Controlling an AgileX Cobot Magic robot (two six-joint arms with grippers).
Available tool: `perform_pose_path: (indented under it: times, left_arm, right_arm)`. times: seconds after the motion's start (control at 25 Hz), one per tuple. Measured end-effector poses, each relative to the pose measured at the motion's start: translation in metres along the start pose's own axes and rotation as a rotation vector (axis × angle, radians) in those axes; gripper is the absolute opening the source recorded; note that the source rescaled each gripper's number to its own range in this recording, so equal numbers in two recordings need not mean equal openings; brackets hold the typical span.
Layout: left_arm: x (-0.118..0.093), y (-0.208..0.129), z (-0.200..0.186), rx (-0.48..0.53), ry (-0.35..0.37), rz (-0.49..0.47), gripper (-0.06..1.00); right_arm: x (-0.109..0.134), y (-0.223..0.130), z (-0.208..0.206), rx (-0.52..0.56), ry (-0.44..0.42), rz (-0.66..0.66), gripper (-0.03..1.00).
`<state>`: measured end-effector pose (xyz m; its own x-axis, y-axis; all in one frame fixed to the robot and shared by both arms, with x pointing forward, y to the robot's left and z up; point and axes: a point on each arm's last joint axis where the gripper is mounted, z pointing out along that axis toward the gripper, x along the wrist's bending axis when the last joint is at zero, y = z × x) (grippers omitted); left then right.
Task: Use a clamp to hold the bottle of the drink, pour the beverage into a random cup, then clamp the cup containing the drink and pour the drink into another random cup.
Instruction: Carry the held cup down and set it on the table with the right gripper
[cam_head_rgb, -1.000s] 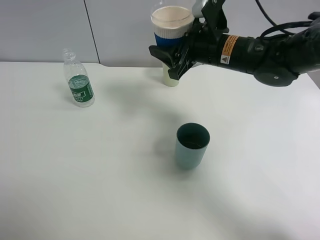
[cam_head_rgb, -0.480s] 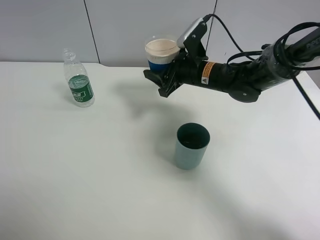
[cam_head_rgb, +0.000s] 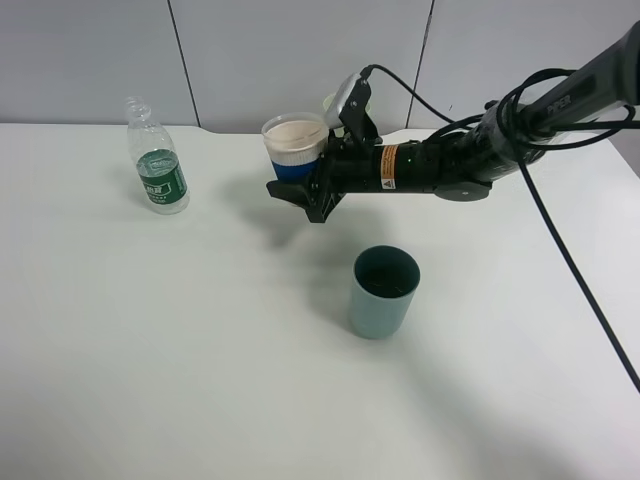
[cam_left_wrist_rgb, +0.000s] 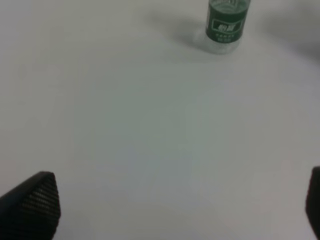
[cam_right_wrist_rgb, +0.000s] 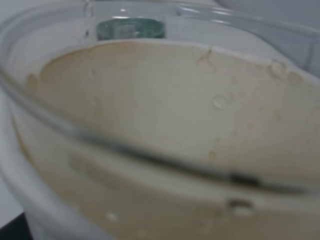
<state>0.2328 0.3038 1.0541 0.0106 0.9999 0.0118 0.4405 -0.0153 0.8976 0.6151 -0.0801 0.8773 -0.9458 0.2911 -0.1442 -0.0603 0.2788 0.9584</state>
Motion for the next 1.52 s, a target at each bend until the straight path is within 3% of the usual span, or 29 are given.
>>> perform_pose_path:
  times: [0.2,0.52,0.8,1.52]
  left_arm:
    - [0.0,0.0,0.0,0.0,0.0,0.0,1.0]
    - [0.0,0.0,0.0,0.0,0.0,0.0,1.0]
    - [0.0,0.0,0.0,0.0,0.0,0.0,1.0]
    - [0.0,0.0,0.0,0.0,0.0,0.0,1.0]
  right_arm:
    - [0.003,-0.014,0.007,0.03,0.074,-0.021,0.02]
    - [0.009,-0.031,0.01,0.049,0.109,-0.004,0.02]
    - [0.01,-0.037,0.011,0.054,0.117,-0.055,0.02]
    - [0.014,-0.048,0.014,0.045,0.128,-0.028,0.02]
